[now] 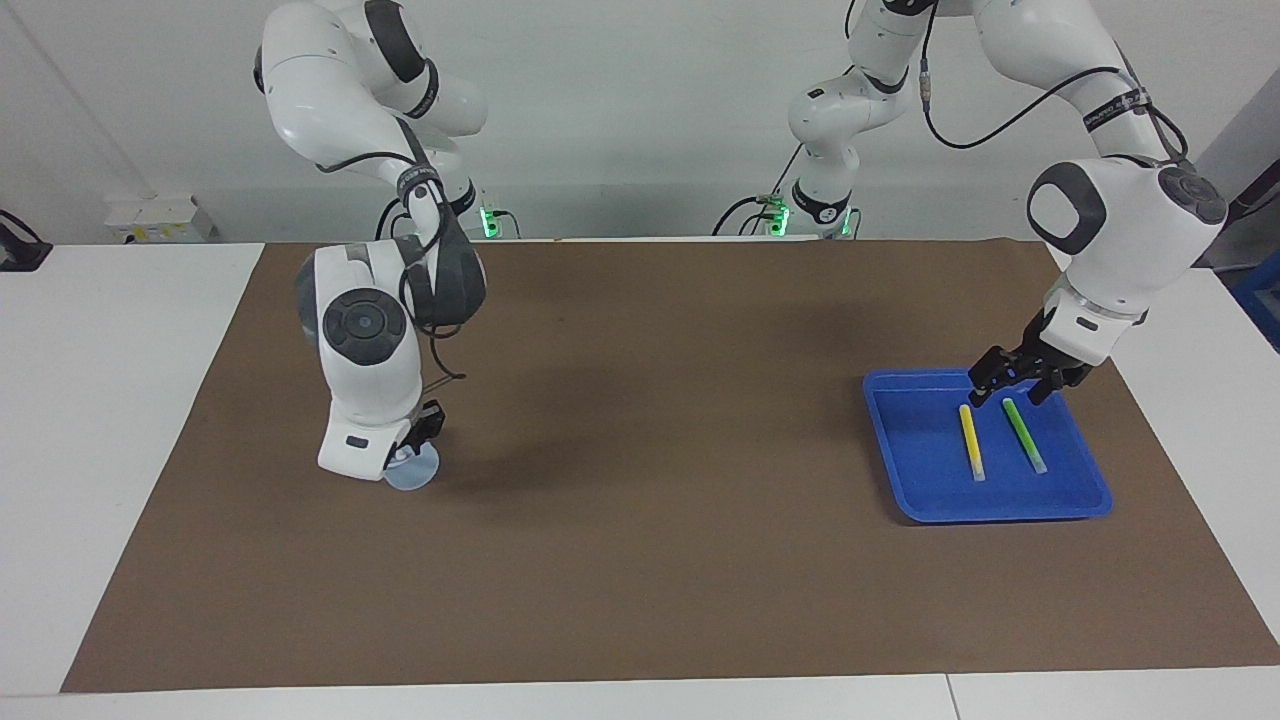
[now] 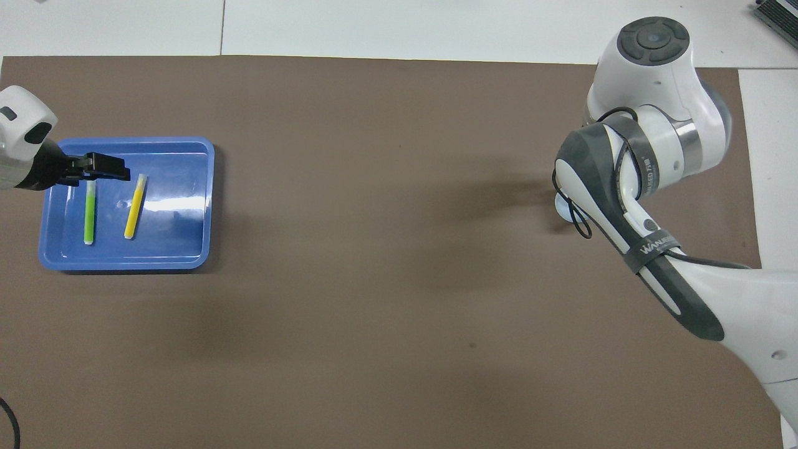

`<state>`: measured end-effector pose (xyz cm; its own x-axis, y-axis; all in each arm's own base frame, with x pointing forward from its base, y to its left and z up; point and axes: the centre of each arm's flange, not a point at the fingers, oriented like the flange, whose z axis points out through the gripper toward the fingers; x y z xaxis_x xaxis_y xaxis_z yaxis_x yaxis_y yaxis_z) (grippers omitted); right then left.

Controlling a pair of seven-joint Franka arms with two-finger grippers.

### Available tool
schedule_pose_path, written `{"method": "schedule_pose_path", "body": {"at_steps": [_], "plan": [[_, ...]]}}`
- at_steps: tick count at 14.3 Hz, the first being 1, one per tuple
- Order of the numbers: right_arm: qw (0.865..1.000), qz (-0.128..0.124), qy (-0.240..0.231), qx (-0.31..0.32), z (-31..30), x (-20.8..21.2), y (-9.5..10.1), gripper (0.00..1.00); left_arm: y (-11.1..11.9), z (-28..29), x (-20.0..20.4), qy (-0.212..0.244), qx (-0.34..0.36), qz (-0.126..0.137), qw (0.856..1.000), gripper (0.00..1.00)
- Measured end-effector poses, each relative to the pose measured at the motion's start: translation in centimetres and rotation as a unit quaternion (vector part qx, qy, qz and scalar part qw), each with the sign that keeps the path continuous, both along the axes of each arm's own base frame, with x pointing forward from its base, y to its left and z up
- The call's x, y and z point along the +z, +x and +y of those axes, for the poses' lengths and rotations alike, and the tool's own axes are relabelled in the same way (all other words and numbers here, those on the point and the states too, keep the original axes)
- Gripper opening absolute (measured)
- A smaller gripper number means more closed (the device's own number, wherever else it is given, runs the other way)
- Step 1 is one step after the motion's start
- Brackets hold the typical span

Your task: Right arm passes pens to left for tray arrangement

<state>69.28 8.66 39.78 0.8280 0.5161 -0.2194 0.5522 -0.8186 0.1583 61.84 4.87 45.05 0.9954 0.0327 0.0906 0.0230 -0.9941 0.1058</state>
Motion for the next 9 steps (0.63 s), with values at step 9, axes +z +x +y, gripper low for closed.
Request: {"method": "schedule_pose_path", "body": {"at_steps": [9], "plan": [[1.000,0.024,-0.006,-0.001,0.0,-1.2,-0.6,0.55,-0.3,-1.7,0.3,-0.004,0.020,0.017,1.000,1.00]]}}
